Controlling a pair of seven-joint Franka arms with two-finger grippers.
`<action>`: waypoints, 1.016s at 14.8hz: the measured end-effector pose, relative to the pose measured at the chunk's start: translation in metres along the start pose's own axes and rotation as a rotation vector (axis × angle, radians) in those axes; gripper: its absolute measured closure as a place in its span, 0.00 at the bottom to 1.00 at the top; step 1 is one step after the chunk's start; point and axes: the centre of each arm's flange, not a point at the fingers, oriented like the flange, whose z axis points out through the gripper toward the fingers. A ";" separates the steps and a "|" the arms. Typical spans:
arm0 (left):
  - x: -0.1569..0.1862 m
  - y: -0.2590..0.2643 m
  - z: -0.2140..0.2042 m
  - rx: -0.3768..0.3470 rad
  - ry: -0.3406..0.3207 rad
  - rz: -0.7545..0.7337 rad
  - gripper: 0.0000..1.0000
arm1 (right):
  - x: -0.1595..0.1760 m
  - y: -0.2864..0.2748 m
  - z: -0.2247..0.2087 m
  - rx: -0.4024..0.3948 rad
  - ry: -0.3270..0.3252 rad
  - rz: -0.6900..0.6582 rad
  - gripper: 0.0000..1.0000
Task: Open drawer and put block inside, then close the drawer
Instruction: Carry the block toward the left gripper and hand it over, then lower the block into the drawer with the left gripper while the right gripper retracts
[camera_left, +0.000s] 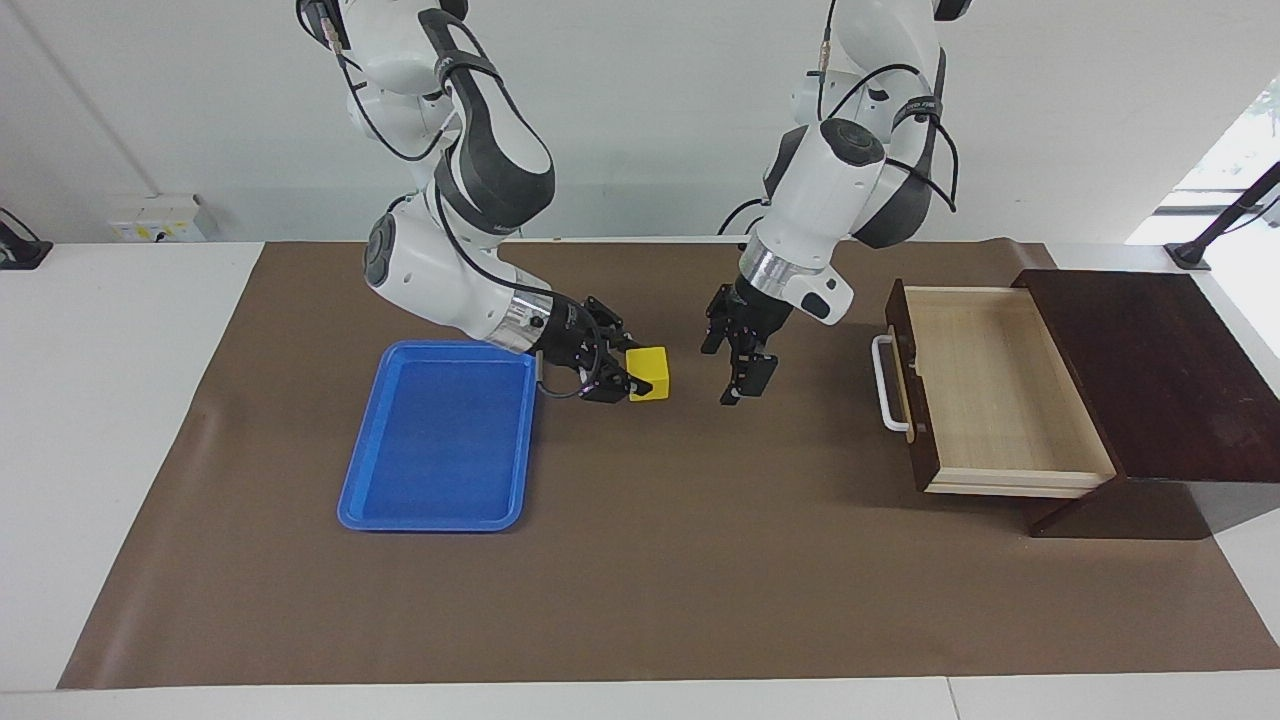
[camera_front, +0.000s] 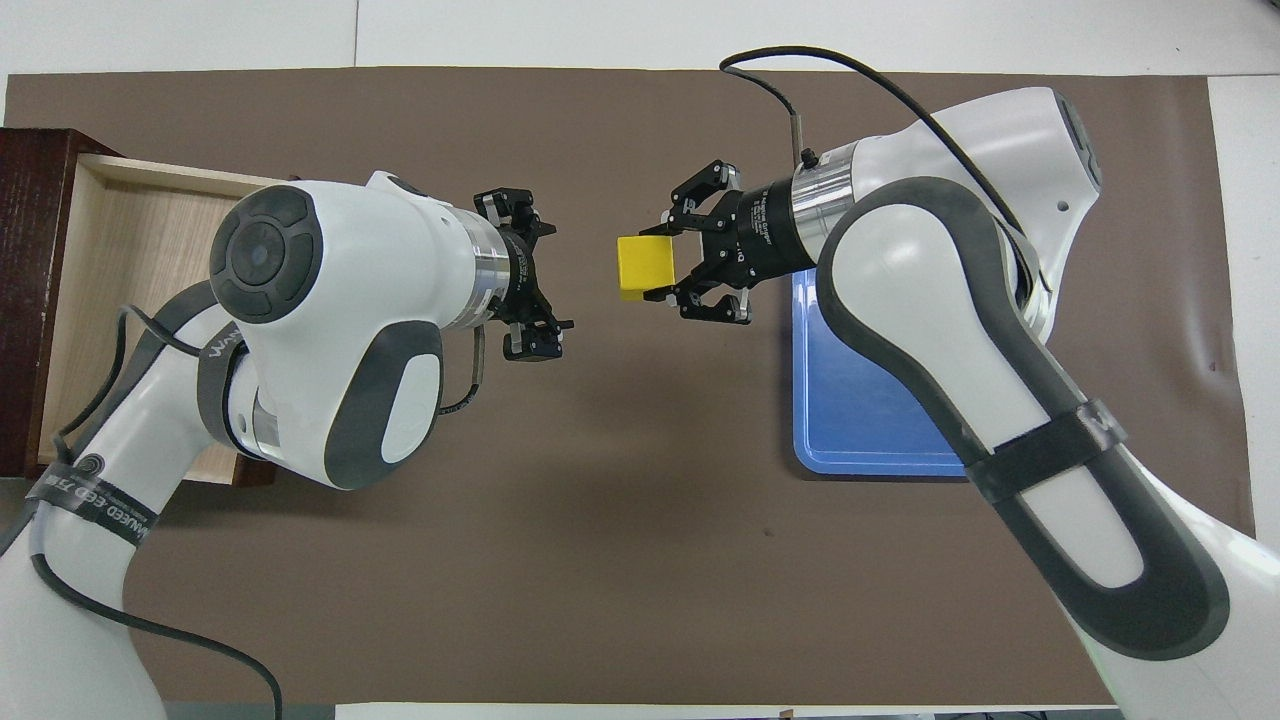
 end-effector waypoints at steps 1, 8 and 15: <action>-0.004 0.000 -0.002 -0.002 -0.019 -0.006 0.00 | -0.001 0.000 0.002 0.002 0.001 0.006 0.44; -0.042 -0.016 0.008 -0.051 -0.089 0.003 0.00 | -0.011 0.004 0.011 0.004 0.002 0.003 0.44; -0.042 -0.016 0.010 -0.051 -0.089 0.002 0.12 | -0.009 0.003 0.009 0.007 0.003 0.006 0.44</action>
